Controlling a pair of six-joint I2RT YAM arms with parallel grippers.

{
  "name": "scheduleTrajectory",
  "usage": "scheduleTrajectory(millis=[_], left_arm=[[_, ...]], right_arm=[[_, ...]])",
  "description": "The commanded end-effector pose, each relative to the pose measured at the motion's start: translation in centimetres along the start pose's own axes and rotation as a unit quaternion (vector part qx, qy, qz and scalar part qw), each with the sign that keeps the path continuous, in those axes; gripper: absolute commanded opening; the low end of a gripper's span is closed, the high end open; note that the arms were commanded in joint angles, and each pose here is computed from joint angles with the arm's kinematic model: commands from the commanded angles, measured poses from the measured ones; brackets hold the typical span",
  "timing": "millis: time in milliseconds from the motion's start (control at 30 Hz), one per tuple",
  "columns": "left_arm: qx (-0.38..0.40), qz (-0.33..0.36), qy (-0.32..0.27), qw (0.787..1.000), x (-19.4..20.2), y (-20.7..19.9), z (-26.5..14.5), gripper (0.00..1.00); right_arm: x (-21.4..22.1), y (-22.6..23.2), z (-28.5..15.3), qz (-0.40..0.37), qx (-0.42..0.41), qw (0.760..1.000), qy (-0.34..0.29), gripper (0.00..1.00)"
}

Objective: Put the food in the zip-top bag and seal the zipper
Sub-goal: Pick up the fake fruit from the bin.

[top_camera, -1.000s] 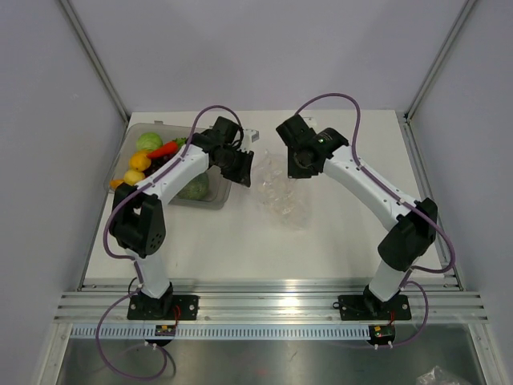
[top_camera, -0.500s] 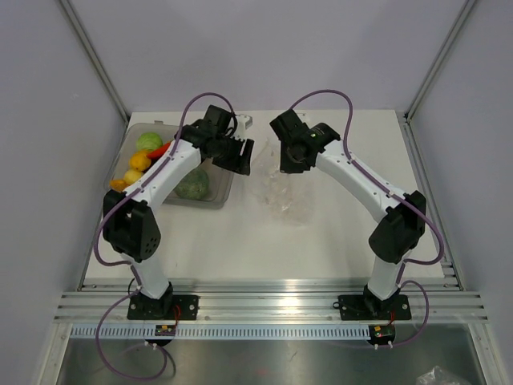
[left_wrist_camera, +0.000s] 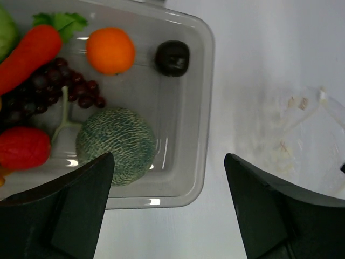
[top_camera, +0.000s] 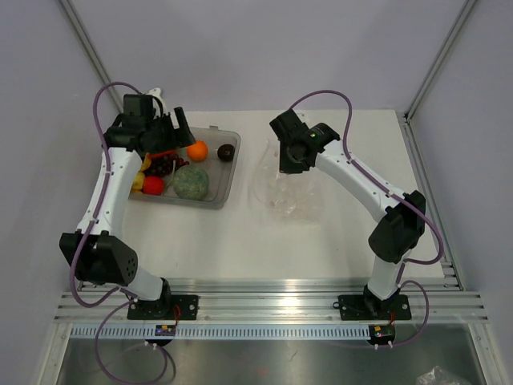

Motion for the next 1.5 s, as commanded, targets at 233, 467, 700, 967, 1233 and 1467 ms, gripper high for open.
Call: scheduleTrajectory(millis=[233, 467, 700, 967, 1233, 1467], left_arm=[[-0.082, -0.209, 0.073, 0.972, 7.0, 8.6, 4.0, 0.79], [-0.117, -0.214, 0.067, 0.968, 5.5, 11.6, 8.2, 0.69], [-0.122, -0.183, 0.103, 0.970, 6.0, 13.4, 12.3, 0.54], [-0.146, -0.155, 0.157, 0.964, 9.8, 14.8, 14.4, 0.52], [-0.134, -0.165, 0.199, 0.957, 12.8, 13.8, 16.6, 0.55], [-0.148, -0.197, 0.220, 0.944, 15.3, 13.8, 17.8, 0.56]], right_arm=[[-1.2, 2.0, -0.9, -0.002, -0.049, 0.999, -0.016, 0.00], [-0.8, 2.2, -0.5, -0.007, -0.055, 0.998, -0.008, 0.00], [-0.5, 2.0, -0.3, -0.008, -0.051, 0.999, -0.005, 0.00], [-0.4, 2.6, 0.4, -0.007, -0.053, 0.999, 0.003, 0.00], [-0.3, 2.8, 0.9, -0.011, -0.050, 0.999, 0.010, 0.00], [-0.1, 2.7, 1.1, -0.013, -0.049, 0.999, 0.015, 0.00]])
Point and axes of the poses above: each gripper's point midway between its finger pads, its own z axis out along the fingers, its own y axis along the line the jaws close on, x = y × z, the point moved 3 cm from there along -z, back along the fingers, and after that the axes turned 12 degrees about z, right-handed, at the moved point
